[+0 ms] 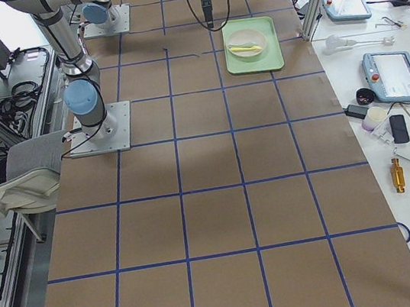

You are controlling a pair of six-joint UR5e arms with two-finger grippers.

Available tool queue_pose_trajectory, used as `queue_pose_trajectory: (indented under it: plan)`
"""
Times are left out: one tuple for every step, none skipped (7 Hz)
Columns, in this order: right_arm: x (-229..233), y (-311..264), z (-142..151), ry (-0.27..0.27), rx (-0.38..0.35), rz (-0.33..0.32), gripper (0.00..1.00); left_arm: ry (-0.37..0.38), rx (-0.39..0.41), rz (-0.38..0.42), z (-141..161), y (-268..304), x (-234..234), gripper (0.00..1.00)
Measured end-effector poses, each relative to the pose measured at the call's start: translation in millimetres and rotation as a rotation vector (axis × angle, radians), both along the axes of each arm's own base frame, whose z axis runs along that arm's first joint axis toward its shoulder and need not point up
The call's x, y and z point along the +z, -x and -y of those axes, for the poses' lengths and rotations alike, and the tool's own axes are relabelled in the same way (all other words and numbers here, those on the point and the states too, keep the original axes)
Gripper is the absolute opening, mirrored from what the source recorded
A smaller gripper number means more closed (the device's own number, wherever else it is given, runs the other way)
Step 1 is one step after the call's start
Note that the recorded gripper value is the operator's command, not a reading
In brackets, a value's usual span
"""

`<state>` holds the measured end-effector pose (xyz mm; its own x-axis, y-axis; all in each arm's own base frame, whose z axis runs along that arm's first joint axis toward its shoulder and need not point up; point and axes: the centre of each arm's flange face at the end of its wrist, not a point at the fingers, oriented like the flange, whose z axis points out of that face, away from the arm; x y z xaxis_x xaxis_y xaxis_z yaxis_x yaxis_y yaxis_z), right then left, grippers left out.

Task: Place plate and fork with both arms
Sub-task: 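Open the left gripper and raise it away from the plate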

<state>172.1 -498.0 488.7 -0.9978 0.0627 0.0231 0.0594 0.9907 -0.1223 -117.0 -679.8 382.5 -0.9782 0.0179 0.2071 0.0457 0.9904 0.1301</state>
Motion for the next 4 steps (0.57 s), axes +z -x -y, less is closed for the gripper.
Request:
queue_pose_trajectory:
  plan:
    - [-0.9,0.3,-0.2,-0.002,-0.001,-0.003,1.00,0.012,0.009,0.040,-24.5,-9.8,21.6,1.00]
    - [-1.9,0.4,-0.3,-0.004,-0.001,-0.004,1.00,0.023,0.013,0.060,-48.8,-13.2,43.7,1.00]
    - [-2.2,0.4,-0.3,-0.008,0.001,-0.005,1.00,0.030,0.014,0.067,-71.3,-12.9,65.7,1.00]
    - [-1.8,0.4,-0.7,-0.012,0.002,-0.005,1.00,0.036,0.015,0.070,-89.7,-12.1,85.4,1.00]
